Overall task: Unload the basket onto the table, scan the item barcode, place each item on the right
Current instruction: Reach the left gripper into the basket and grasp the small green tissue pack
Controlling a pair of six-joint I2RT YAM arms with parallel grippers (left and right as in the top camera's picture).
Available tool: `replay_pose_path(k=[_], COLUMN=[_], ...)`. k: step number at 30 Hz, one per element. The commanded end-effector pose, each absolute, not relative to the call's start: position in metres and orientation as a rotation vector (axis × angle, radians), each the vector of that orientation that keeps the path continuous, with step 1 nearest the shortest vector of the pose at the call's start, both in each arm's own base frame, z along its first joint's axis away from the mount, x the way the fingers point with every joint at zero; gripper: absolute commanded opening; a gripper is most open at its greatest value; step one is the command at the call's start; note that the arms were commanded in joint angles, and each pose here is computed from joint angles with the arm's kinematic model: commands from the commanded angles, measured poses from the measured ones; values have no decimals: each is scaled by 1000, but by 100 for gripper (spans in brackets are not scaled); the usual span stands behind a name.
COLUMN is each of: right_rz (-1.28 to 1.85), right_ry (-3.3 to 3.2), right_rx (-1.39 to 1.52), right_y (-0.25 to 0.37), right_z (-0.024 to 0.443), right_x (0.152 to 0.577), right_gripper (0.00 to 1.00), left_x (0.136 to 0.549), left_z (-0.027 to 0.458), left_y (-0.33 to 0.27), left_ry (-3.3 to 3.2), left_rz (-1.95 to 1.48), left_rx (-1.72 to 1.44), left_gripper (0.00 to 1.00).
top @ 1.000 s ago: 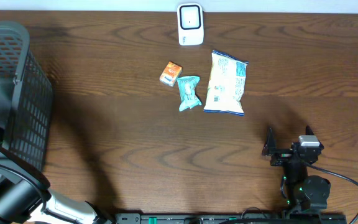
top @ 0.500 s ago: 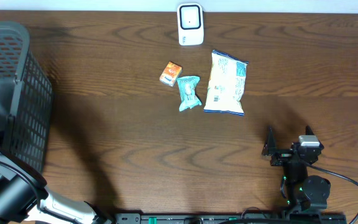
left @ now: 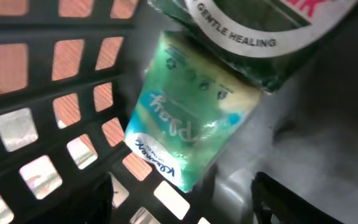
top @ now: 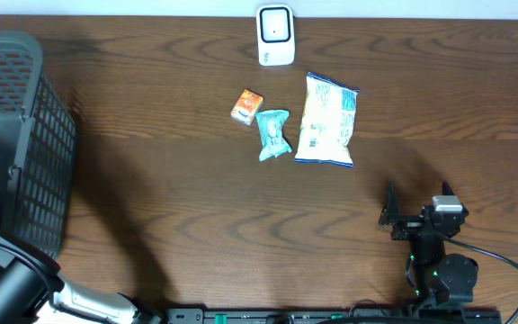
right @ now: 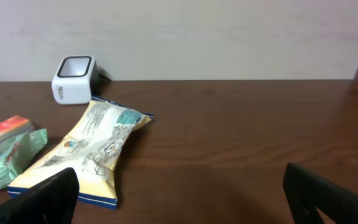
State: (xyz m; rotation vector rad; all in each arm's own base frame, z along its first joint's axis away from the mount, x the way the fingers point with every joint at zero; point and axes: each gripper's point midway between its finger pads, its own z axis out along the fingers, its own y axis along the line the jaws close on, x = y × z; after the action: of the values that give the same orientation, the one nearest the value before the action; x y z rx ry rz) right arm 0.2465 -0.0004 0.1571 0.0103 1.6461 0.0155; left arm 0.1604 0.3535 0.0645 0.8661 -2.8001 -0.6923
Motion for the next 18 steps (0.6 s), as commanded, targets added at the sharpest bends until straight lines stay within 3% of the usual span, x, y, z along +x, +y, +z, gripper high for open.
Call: replay_pose_path(k=[1,18], right_rz=[18,18], right_ry=[1646,1646], right_rx=[24,24], right_y=[-1,-1], right_z=[157,157], right_x=[246,246], right_gripper=[99,99], left_x=[173,188], left_z=[59,31], left_y=[349,360], left_ry=[-2888,-2944], left_rz=[-611,-587], left_rx=[760,625], left_gripper=[68,69])
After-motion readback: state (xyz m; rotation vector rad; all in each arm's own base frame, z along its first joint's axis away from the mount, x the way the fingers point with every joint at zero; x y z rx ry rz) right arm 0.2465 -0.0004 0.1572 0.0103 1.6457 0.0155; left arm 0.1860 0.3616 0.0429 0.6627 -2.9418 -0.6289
